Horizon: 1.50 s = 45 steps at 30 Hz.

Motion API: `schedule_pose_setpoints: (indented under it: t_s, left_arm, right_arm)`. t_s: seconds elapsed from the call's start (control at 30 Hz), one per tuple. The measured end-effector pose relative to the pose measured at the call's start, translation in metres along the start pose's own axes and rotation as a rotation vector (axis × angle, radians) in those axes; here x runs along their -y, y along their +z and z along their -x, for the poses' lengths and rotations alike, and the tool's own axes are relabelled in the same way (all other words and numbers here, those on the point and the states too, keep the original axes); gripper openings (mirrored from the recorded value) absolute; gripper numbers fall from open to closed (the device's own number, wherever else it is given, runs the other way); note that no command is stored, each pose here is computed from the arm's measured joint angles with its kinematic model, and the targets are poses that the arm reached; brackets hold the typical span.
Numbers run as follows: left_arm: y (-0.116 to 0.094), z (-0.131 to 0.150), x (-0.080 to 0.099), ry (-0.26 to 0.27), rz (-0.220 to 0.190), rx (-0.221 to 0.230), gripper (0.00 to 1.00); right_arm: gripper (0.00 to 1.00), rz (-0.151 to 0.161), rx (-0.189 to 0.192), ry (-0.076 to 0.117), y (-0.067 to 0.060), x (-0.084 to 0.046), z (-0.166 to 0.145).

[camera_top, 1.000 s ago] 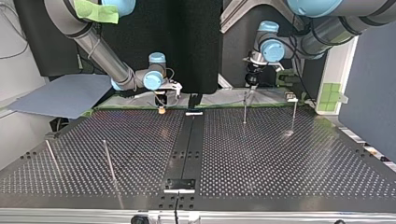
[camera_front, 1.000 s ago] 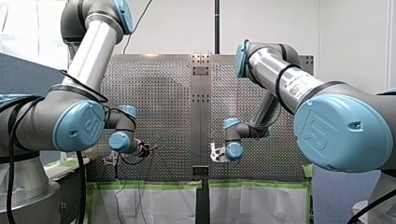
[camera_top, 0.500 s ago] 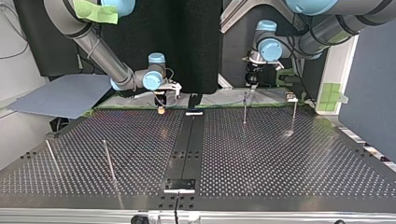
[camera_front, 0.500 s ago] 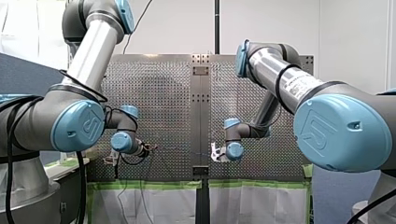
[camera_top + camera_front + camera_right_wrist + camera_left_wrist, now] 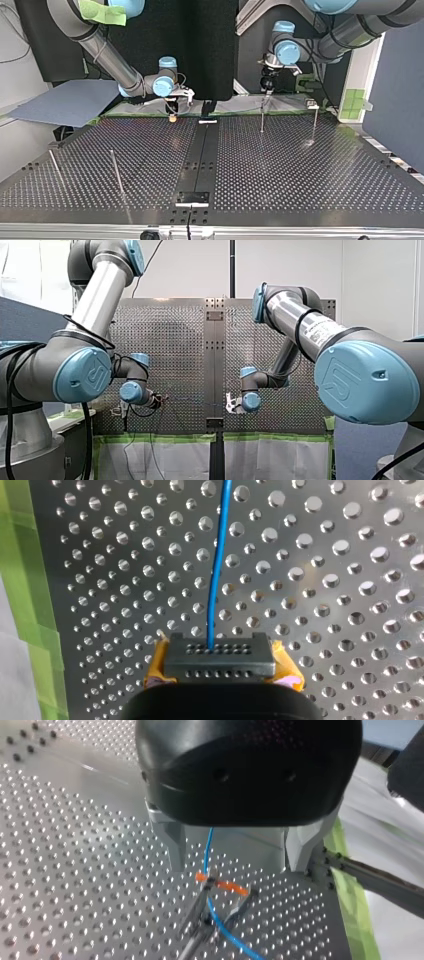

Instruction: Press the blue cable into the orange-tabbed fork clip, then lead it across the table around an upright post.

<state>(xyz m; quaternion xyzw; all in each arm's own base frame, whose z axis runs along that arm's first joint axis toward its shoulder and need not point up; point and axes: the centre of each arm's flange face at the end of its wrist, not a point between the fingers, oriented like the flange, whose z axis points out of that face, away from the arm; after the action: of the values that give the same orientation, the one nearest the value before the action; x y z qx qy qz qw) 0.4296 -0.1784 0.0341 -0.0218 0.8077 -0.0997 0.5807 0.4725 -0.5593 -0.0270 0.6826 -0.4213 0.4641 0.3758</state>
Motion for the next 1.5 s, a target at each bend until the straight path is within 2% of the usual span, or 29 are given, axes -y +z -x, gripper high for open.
schedule_pose_setpoints:
  t_s: [0.13,0.57,0.67,0.8,1.13,1.5]
  left_arm:
    - [-0.001,-0.001,0.011,-0.006,-0.022,0.016,1.0]
    - [-0.006,-0.003,0.051,-0.09,-0.058,0.116,1.0]
    - [-0.009,-0.007,0.061,-0.11,-0.073,0.115,1.0]
    - [-0.006,-0.016,0.067,-0.118,-0.081,0.088,1.0]
    - [0.02,-0.028,0.07,-0.11,-0.028,0.074,1.0]
    - [0.052,-0.002,0.081,-0.116,-0.01,0.139,1.0]
  right_arm:
    - [0.0,0.0,0.0,0.0,0.0,0.0,0.0]
    - [0.0,-0.001,0.0,0.001,0.0,0.0,0.0]
    - [0.0,-0.002,-0.001,0.001,0.0,0.0,0.0]
    - [0.0,-0.002,-0.001,0.001,0.0,0.0,0.0]
    - [0.0,-0.011,-0.003,-0.007,0.0,0.001,0.0]
    - [0.0,-0.021,-0.004,-0.013,0.0,0.002,0.0]
